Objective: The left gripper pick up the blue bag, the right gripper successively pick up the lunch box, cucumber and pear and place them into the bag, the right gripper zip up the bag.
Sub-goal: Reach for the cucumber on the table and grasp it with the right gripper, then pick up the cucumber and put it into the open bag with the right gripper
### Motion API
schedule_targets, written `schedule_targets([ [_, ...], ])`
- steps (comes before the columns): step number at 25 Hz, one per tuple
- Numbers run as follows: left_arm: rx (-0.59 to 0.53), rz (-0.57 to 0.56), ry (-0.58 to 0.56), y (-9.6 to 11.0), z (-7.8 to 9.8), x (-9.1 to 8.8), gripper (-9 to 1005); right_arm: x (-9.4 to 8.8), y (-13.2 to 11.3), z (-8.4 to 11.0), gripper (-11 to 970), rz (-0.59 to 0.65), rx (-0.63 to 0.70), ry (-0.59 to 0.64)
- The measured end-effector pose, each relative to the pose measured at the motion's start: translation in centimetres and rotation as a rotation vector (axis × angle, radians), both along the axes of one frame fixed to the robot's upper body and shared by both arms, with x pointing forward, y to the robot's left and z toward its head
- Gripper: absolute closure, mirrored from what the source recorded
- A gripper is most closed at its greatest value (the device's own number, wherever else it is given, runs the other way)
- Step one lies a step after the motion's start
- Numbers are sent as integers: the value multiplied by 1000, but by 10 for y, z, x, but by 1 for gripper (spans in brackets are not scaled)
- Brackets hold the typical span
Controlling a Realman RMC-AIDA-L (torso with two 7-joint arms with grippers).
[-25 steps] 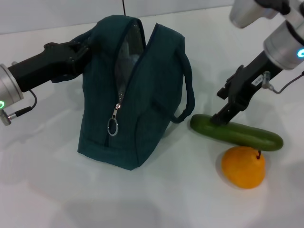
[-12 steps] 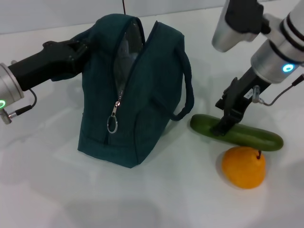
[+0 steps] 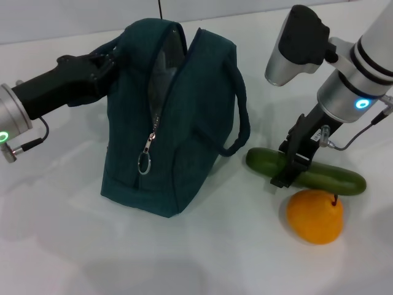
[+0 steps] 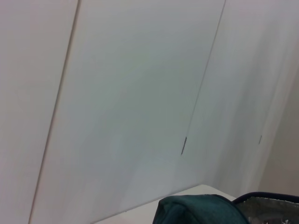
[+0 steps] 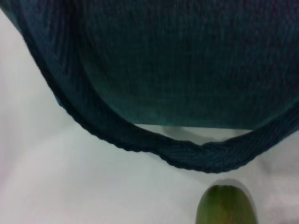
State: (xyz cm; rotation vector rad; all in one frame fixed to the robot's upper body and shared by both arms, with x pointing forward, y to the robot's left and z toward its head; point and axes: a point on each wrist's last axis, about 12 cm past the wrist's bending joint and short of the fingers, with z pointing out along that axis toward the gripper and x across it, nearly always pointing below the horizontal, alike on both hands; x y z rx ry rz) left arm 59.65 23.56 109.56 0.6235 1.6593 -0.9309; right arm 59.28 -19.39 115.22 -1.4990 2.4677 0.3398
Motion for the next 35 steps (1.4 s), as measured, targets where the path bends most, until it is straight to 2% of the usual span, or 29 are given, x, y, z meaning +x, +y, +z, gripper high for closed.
schedule_targets([
  [8, 3, 0, 0, 0, 0, 0, 943, 3, 0, 0, 153, -30, 4, -12],
  [19, 7, 2, -5, 0, -1, -1, 943, 3, 2, -1, 327, -38, 8, 12],
  [28, 9, 0, -2, 1, -2, -2, 943, 3, -2, 0, 376, -59, 20, 8],
  [32, 8, 0, -1, 2, -3, -3, 943, 6, -12, 12, 392, -95, 72, -17],
  [35, 7, 2, -3, 3, -4, -4, 943, 6, -31, 31, 391, -136, 180, -52],
])
